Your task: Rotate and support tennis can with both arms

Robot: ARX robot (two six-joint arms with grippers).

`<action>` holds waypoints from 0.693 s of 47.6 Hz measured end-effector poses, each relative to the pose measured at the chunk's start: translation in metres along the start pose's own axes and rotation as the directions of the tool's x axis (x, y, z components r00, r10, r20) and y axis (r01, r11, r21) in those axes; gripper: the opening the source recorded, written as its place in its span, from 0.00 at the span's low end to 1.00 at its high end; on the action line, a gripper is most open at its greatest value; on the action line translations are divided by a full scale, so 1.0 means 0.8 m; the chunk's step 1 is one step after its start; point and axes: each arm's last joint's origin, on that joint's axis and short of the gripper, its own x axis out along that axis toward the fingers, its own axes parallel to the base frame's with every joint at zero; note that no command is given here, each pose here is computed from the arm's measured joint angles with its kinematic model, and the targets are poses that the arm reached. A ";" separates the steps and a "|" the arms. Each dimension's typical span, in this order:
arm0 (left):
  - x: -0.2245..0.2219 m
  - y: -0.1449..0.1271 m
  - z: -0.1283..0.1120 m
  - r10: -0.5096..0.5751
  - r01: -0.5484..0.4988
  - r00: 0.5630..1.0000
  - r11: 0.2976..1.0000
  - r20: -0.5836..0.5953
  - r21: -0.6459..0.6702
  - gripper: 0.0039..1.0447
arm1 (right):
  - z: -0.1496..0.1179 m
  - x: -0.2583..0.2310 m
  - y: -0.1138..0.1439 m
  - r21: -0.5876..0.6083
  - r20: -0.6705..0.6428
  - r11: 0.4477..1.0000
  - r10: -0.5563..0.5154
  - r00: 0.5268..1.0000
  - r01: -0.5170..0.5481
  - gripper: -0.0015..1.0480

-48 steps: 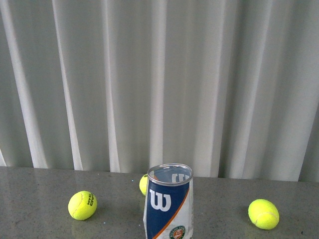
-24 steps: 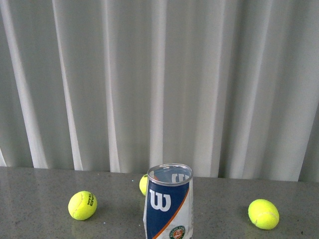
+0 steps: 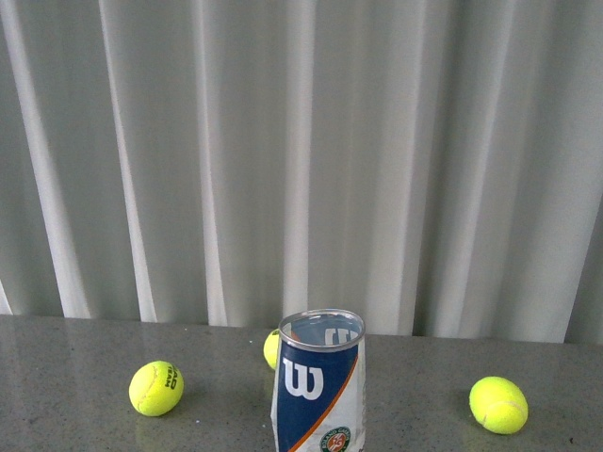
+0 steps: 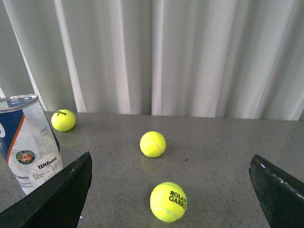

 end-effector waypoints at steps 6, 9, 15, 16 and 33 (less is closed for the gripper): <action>0.000 0.000 0.000 0.000 0.000 1.000 1.000 0.000 0.000 0.94 | 0.000 0.000 0.000 0.000 0.000 1.000 0.000 1.000 0.000 0.93; 0.000 0.000 0.000 0.000 0.000 1.000 1.000 0.000 0.000 0.94 | 0.000 0.000 0.000 0.000 0.000 1.000 0.000 1.000 0.000 0.93; 0.000 0.000 0.000 0.000 0.000 1.000 1.000 0.000 0.000 0.94 | 0.000 0.000 0.000 0.000 0.000 1.000 0.000 1.000 0.000 0.93; 0.000 0.000 0.000 0.000 0.000 1.000 1.000 0.000 0.000 0.94 | 0.000 0.000 0.000 0.000 0.000 1.000 0.000 1.000 0.000 0.93; 0.000 0.000 0.000 0.000 0.000 1.000 1.000 0.000 0.000 0.94 | 0.000 0.000 0.000 0.000 0.000 1.000 0.000 1.000 0.000 0.93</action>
